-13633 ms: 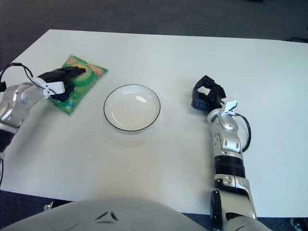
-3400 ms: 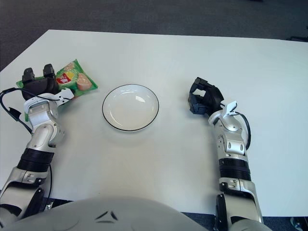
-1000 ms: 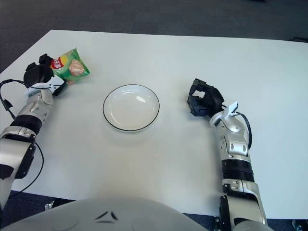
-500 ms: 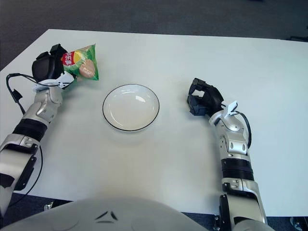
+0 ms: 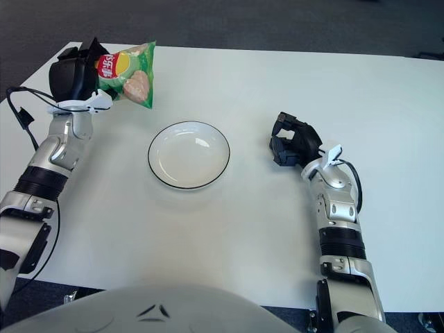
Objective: Put the snack into the plate.
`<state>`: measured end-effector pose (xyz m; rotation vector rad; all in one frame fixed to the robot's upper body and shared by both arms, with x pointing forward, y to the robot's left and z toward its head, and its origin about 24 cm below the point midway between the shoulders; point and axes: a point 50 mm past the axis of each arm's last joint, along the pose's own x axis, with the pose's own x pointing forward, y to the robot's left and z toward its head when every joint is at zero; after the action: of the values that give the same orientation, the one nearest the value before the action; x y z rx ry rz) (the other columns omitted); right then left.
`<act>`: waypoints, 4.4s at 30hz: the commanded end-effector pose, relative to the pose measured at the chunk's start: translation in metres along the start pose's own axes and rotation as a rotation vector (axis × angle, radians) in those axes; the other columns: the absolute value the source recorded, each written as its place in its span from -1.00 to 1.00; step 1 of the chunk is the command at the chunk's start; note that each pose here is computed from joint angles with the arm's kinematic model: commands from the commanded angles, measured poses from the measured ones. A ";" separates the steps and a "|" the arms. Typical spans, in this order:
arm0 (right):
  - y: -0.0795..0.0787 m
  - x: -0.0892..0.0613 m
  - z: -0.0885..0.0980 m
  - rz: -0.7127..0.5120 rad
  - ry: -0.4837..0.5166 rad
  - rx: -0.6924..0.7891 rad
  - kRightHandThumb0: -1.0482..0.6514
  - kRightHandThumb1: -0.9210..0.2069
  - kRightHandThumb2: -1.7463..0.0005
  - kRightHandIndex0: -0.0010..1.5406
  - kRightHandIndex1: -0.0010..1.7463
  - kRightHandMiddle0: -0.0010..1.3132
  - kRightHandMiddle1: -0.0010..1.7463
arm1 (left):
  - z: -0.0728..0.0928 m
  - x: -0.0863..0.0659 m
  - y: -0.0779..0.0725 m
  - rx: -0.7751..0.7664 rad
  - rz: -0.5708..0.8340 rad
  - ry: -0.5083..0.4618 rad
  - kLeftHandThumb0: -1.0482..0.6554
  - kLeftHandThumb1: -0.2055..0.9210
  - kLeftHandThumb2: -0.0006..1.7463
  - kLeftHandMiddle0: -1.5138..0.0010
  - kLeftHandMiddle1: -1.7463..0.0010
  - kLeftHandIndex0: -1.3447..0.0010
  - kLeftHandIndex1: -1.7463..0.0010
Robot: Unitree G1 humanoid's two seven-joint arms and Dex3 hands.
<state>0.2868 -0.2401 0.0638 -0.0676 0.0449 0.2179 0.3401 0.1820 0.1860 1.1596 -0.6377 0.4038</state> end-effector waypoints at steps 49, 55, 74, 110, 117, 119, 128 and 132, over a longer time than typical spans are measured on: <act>0.010 -0.015 -0.045 0.014 0.235 0.016 -0.33 0.03 -0.48 0.67 1.00 -0.09 1.00 | 0.107 -0.015 -0.001 -0.366 -0.167 -0.552 0.23 -0.73 0.98 -0.19 -0.96 0.01 -1.00; 0.011 -0.015 -0.045 0.012 0.235 0.016 -0.33 0.04 -0.48 0.67 1.00 -0.08 1.00 | 0.108 -0.020 -0.007 -0.393 -0.184 -0.552 0.23 -0.74 0.99 -0.19 -0.96 0.01 -1.00; 0.013 -0.016 -0.043 -0.002 0.240 0.010 -0.33 0.06 -0.50 0.68 1.00 -0.07 1.00 | 0.108 -0.043 -0.034 -0.428 -0.374 -0.557 0.23 -0.70 0.97 -0.16 -0.98 0.03 -1.00; 0.014 -0.016 -0.041 0.009 0.239 0.004 -0.33 0.03 -0.48 0.68 1.00 -0.09 1.00 | 0.087 -0.068 -0.055 -0.063 -0.778 -0.739 0.11 -0.54 0.79 -0.20 -1.00 -0.04 -0.83; 0.014 -0.016 -0.042 0.011 0.242 0.001 -0.33 0.03 -0.48 0.68 1.00 -0.09 1.00 | 0.087 -0.065 -0.047 -0.099 -0.922 -0.772 -0.35 0.79 -0.20 0.20 -1.00 0.71 -0.82; 0.014 -0.016 -0.042 0.010 0.243 0.000 -0.33 0.03 -0.48 0.68 1.00 -0.09 1.00 | 0.086 -0.064 -0.045 -0.108 -0.958 -0.775 -0.51 0.89 -0.25 0.43 -1.00 0.85 -0.67; 0.014 -0.016 -0.042 0.002 0.249 0.005 -0.33 0.03 -0.48 0.66 1.00 -0.09 1.00 | 0.083 -0.063 -0.040 -0.158 -1.084 -0.778 -0.80 1.00 -0.26 0.91 0.23 0.99 0.08; 0.014 -0.016 -0.041 0.001 0.248 0.007 -0.33 0.03 -0.48 0.66 1.00 -0.09 1.00 | 0.081 -0.062 -0.037 -0.183 -1.115 -0.783 -0.86 1.00 -0.29 0.98 0.53 1.00 0.28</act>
<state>0.2853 -0.2335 0.0663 -0.0984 0.0629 0.2040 0.2966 0.0908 0.1480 1.2982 -0.6193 -1.0131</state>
